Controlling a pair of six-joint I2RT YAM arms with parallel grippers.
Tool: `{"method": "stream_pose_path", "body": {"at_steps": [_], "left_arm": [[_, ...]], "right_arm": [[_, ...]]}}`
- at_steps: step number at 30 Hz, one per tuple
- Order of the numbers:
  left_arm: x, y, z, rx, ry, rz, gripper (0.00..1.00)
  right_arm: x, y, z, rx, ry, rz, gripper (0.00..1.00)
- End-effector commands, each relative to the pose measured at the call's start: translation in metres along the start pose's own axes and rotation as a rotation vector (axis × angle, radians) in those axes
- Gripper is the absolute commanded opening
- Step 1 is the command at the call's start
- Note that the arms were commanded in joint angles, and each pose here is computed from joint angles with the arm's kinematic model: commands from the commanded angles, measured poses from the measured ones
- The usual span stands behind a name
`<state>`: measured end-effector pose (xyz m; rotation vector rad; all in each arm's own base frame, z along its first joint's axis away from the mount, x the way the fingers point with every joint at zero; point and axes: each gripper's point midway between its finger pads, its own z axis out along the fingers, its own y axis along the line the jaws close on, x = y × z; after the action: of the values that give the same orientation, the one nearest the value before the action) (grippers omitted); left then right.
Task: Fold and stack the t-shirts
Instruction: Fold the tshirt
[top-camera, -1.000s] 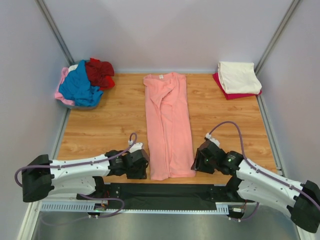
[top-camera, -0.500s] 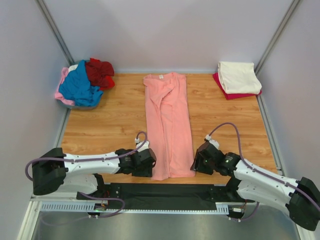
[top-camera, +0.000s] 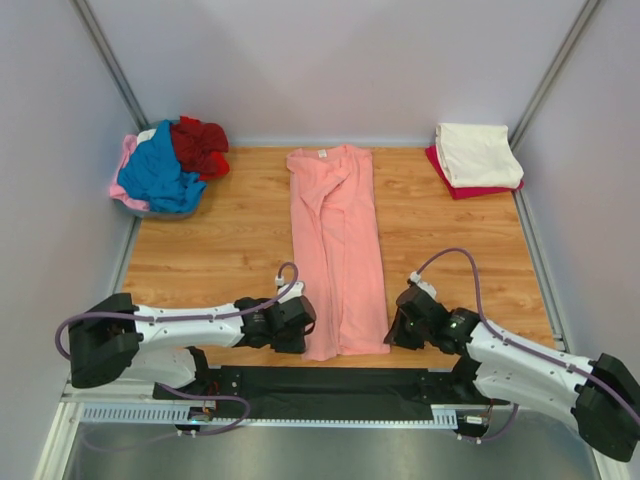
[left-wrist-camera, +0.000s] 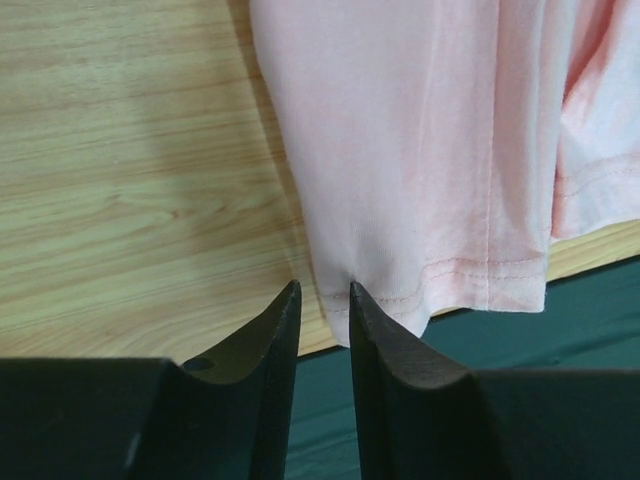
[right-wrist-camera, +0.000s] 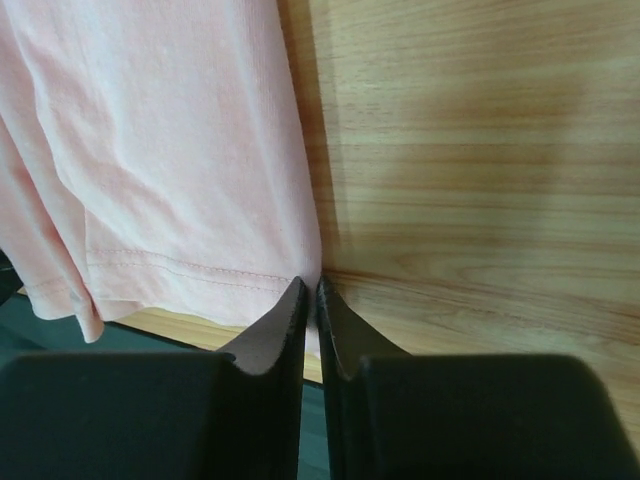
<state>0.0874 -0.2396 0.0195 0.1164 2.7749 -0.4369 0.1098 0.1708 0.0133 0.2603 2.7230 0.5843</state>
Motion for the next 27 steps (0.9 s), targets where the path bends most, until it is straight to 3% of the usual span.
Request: {"method": "stream_pose_path", "body": {"at_steps": [1,3,8,14,15,27], "left_arm": [[0.002,-0.012,0.003,0.054,0.004,0.001,0.33],[0.004,-0.012,0.003,0.061,0.011,-0.011,0.31],[0.013,-0.009,0.007,0.092,0.028,-0.043,0.31],[0.018,-0.006,0.011,0.083,0.047,-0.062,0.08],[0.017,-0.006,0.011,0.085,0.044,-0.062,0.00],[0.006,-0.002,-0.026,0.064,0.015,-0.086,0.00]], "right_arm": [[0.007,-0.006,0.003,-0.001,0.015,0.007,0.05],[0.008,-0.006,0.003,-0.002,0.014,0.012,0.00],[0.010,-0.009,0.003,-0.011,0.013,0.021,0.00],[0.012,-0.011,0.003,-0.009,0.016,0.020,0.00],[0.012,-0.011,0.003,-0.010,0.016,0.019,0.00],[-0.004,-0.006,-0.029,-0.010,-0.044,0.017,0.00]]}}
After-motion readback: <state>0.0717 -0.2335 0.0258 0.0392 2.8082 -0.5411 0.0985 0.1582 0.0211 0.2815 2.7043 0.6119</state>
